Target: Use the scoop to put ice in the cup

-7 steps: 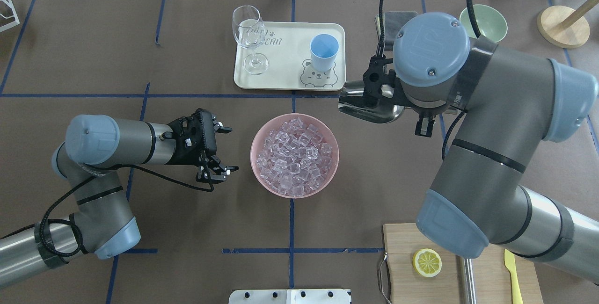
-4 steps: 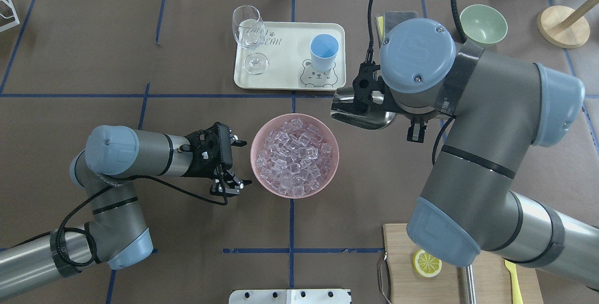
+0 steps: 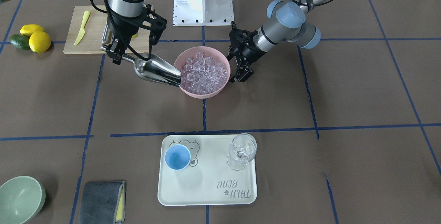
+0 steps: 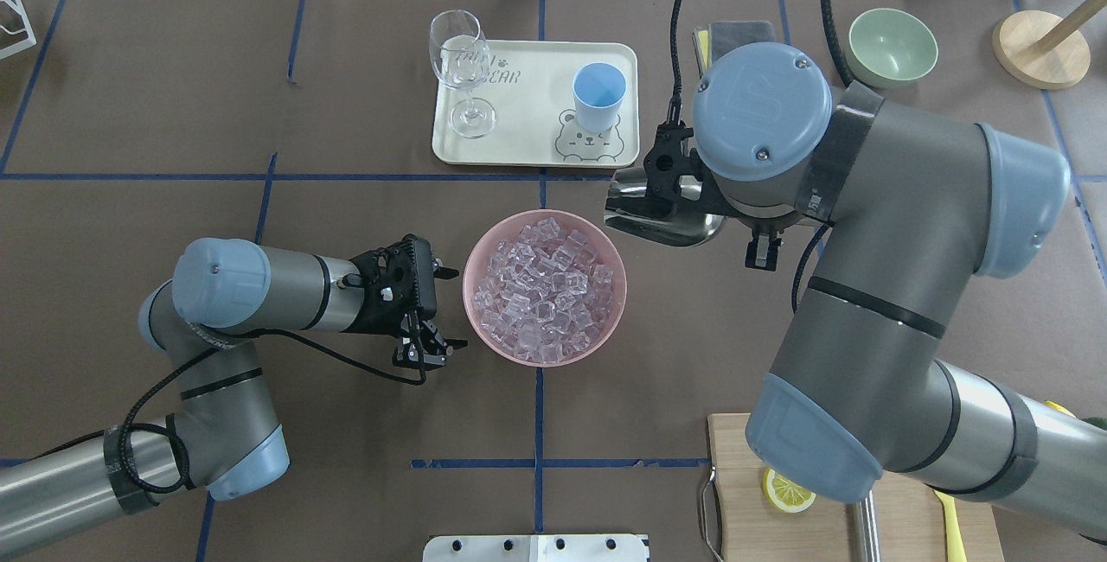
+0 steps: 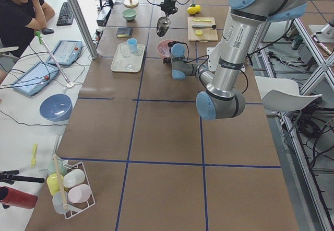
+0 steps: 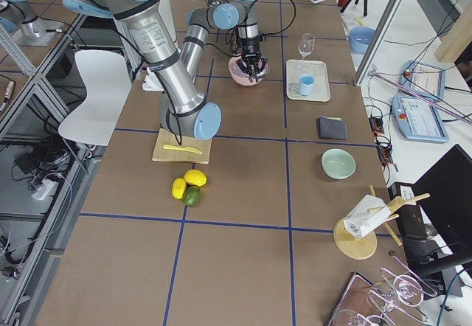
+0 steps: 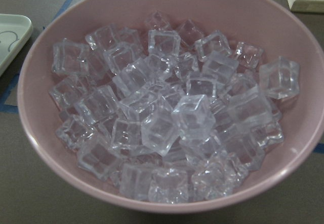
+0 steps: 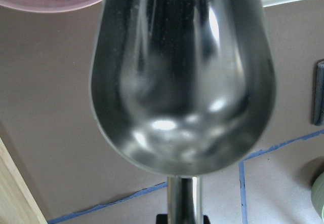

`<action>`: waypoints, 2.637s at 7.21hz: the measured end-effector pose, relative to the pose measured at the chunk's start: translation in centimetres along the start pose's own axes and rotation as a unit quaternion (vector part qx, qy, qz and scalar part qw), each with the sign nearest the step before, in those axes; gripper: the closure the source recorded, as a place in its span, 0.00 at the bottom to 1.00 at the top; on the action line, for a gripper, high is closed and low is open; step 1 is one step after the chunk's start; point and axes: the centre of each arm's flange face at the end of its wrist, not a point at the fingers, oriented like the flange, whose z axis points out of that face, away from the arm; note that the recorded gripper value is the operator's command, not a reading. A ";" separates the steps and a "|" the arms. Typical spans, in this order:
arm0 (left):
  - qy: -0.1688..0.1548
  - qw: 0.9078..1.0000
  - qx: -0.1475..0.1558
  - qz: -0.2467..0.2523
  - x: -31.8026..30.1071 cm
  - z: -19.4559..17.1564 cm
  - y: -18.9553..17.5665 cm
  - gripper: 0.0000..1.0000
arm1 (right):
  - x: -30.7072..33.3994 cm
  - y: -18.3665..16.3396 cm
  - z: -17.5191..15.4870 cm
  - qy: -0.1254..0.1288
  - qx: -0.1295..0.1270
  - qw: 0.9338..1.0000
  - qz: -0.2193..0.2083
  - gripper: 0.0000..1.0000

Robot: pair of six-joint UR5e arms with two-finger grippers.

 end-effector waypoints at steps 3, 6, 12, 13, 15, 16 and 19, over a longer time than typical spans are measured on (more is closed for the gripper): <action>-0.006 1.000 -0.007 -0.007 -1.5 -0.5 -0.7 0.00 | 0.0 -0.2 -0.2 0.000 -0.002 1.000 -0.001 1.00; -0.012 1.000 -0.015 -0.007 -2.6 -0.5 0.0 0.00 | -0.6 -0.6 0.4 -0.003 -0.013 1.000 -0.006 1.00; -0.010 1.000 -0.002 -0.002 -2.4 -0.5 -0.2 0.00 | -3.2 -5.5 -2.6 0.007 -0.127 0.989 -0.076 1.00; -0.010 1.000 -0.001 -0.001 -2.4 -0.5 -0.2 0.00 | -5.0 -6.3 -2.0 0.028 -0.146 0.983 -0.102 1.00; -0.009 1.000 0.001 -0.001 -2.3 -0.5 -0.3 0.00 | -6.3 -6.7 -2.1 0.040 -0.174 0.976 -0.122 1.00; -0.008 1.000 0.001 -0.001 -2.3 -0.5 -0.3 0.00 | -6.3 -6.6 -2.2 0.041 -0.183 0.974 -0.124 1.00; -0.008 1.000 0.001 0.000 -2.3 -0.5 -0.2 0.00 | -6.1 -7.6 -2.3 0.046 -0.197 0.968 -0.149 1.00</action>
